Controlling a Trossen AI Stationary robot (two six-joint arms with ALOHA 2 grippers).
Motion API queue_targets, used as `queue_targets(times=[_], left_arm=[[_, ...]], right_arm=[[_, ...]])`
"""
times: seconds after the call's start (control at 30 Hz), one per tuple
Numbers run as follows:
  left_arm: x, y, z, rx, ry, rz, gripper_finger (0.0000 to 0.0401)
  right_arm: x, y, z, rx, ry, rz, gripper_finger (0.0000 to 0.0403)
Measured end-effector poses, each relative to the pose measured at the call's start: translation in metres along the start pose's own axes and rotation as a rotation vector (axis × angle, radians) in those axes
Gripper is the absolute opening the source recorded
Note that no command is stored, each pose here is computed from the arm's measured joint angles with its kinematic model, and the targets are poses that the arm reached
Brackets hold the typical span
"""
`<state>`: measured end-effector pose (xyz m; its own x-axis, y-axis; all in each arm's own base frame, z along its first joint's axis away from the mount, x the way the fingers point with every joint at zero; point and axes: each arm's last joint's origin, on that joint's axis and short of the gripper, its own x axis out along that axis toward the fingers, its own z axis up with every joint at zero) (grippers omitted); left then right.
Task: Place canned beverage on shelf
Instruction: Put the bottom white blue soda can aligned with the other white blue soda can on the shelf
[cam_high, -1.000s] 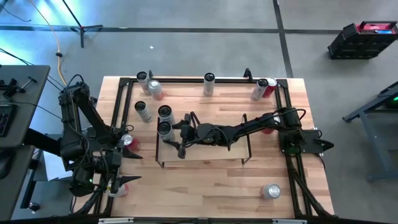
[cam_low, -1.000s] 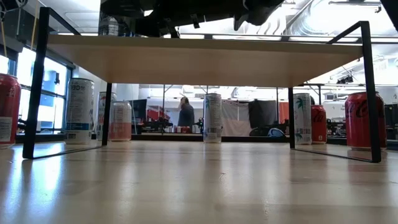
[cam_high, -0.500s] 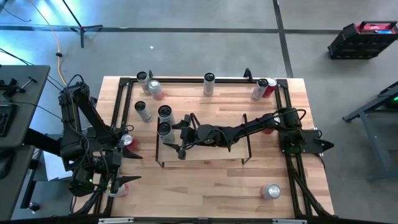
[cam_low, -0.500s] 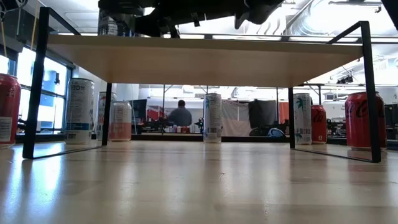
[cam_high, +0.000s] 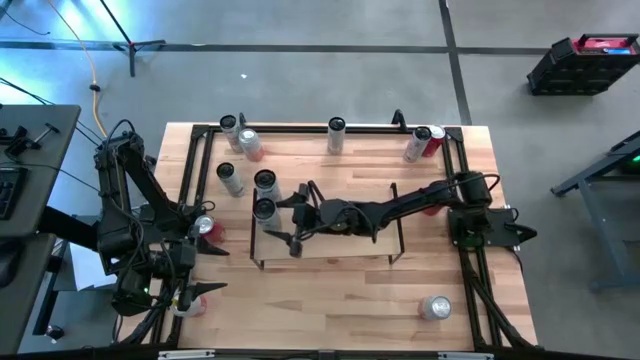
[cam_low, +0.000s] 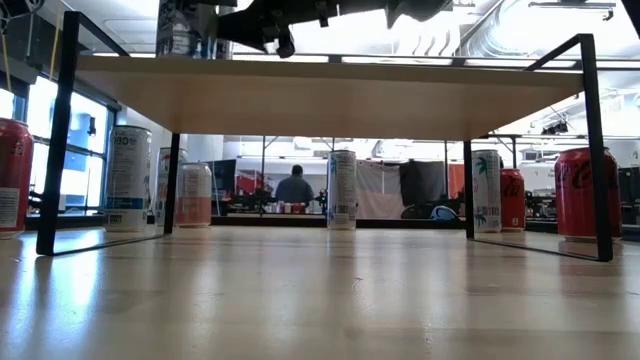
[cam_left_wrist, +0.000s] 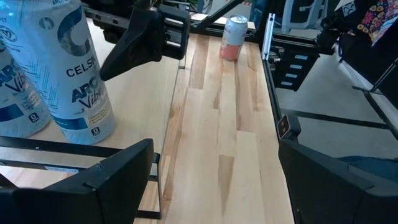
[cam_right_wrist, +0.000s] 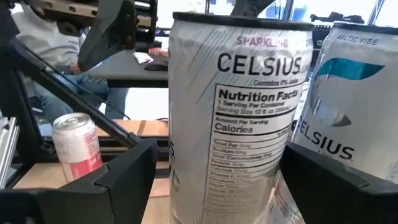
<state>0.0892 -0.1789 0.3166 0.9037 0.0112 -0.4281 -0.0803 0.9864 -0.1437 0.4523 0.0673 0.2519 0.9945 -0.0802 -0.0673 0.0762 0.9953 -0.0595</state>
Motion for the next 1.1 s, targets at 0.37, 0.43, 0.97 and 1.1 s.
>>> queue_targets(times=[0.37, 0.43, 0.97, 1.1], left_arm=[[0.0, 0.0, 0.0, 0.0, 0.0, 0.0, 0.0335], [0.0, 0.0, 0.0, 0.0, 0.0, 0.0, 0.0335], [0.008, -0.009, -0.009, 0.037, 0.012, 0.025, 0.0335], [0.01, -0.011, -0.01, 0.039, -0.003, 0.042, 0.0335]], right_arm=[[-0.016, 0.007, 0.013, -0.003, 0.092, -0.011, 0.0315], [-0.019, 0.008, 0.015, 0.005, 0.119, -0.007, 0.0315], [-0.044, 0.034, 0.02, 0.027, 0.274, 0.111, 0.0314], [-0.039, 0.034, 0.017, 0.017, 0.252, 0.137, 0.0314]])
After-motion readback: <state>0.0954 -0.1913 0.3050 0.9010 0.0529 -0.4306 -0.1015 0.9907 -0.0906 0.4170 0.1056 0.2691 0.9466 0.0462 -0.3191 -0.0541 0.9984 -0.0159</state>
